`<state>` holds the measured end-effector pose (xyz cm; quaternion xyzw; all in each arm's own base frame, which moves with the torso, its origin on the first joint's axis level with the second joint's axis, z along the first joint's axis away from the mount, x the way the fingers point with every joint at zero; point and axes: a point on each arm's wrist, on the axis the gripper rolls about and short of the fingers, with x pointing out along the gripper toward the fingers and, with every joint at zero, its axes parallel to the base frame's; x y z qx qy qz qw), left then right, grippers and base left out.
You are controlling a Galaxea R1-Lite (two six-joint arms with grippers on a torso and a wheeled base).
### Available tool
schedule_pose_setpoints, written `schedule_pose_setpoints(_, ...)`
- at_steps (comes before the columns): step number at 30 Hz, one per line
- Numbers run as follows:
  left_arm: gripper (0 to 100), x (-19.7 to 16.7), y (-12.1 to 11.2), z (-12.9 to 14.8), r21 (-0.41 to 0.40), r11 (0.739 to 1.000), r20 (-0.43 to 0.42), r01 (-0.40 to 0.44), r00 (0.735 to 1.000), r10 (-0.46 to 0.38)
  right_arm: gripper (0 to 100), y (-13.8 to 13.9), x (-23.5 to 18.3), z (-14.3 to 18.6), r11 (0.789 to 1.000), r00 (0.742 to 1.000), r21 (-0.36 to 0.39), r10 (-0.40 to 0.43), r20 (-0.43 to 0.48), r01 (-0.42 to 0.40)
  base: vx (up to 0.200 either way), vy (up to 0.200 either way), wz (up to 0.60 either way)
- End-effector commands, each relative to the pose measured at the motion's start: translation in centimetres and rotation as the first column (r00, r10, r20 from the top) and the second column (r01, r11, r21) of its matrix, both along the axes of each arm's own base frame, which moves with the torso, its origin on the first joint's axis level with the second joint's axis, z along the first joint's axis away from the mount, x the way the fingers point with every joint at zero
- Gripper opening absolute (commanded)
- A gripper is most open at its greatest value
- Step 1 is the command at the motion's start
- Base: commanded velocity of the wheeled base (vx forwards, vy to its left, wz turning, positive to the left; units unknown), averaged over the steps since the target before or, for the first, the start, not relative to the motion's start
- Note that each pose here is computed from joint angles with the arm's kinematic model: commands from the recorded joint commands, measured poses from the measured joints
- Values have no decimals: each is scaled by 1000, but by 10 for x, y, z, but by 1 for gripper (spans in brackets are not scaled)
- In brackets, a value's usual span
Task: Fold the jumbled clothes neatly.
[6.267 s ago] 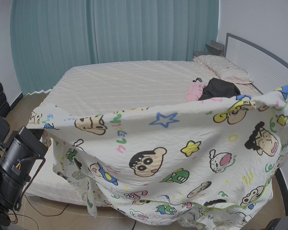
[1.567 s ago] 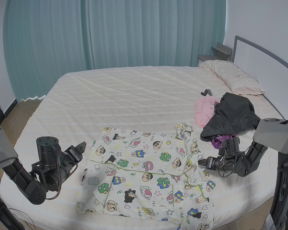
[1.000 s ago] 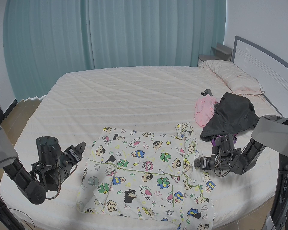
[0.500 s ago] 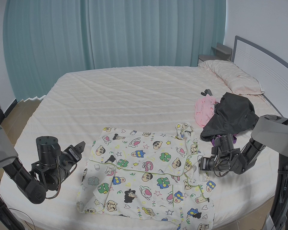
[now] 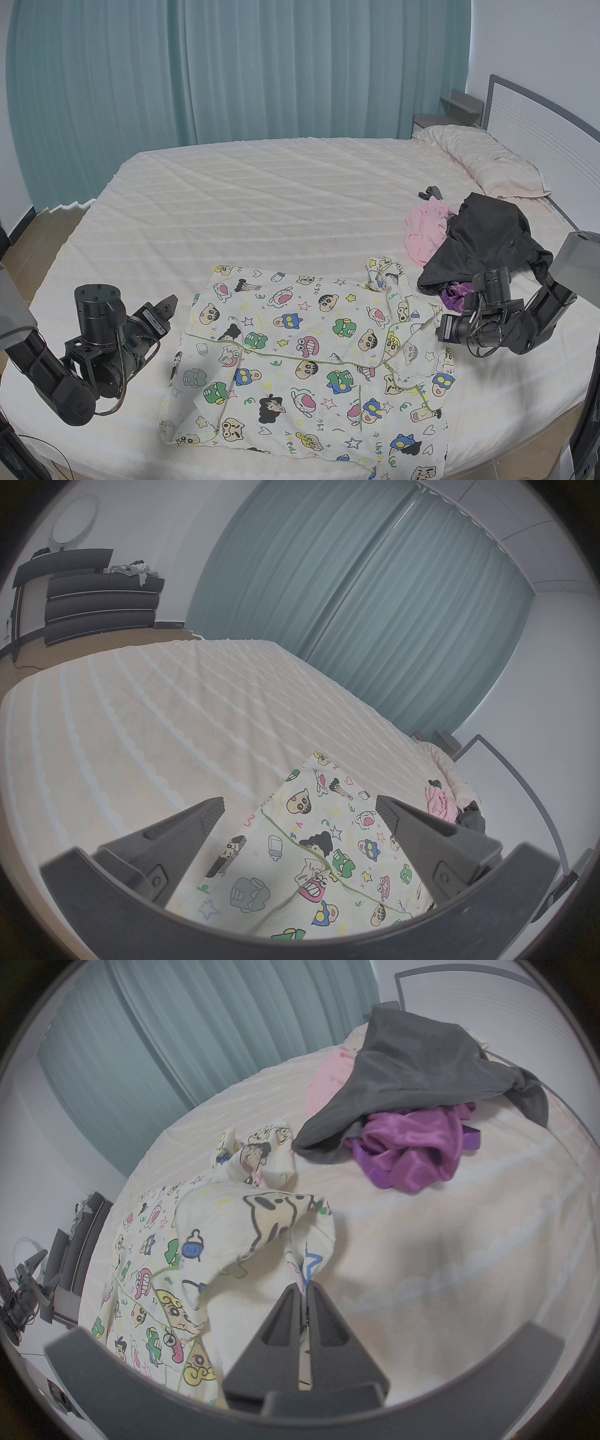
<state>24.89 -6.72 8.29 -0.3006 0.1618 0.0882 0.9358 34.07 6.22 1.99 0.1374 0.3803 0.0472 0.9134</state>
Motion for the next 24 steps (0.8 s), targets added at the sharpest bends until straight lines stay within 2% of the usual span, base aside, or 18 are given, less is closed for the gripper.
schedule_pose_setpoints(1,100,0,0,0,-1,1000,0,0,1000,0,0,-10,-4,11,1000,999,2,-26,22,26,0,0,0)
schedule_pose_setpoints(9,100,-1,0,3,-3,1000,11,0,1000,0,0,-31,-18,3,998,998,-43,-52,-17,51,0,0,0)
schedule_pose_setpoints(24,100,-4,-3,4,-6,1000,13,11,1000,-11,0,-58,-33,6,988,989,-57,-147,-34,145,0,0,0)
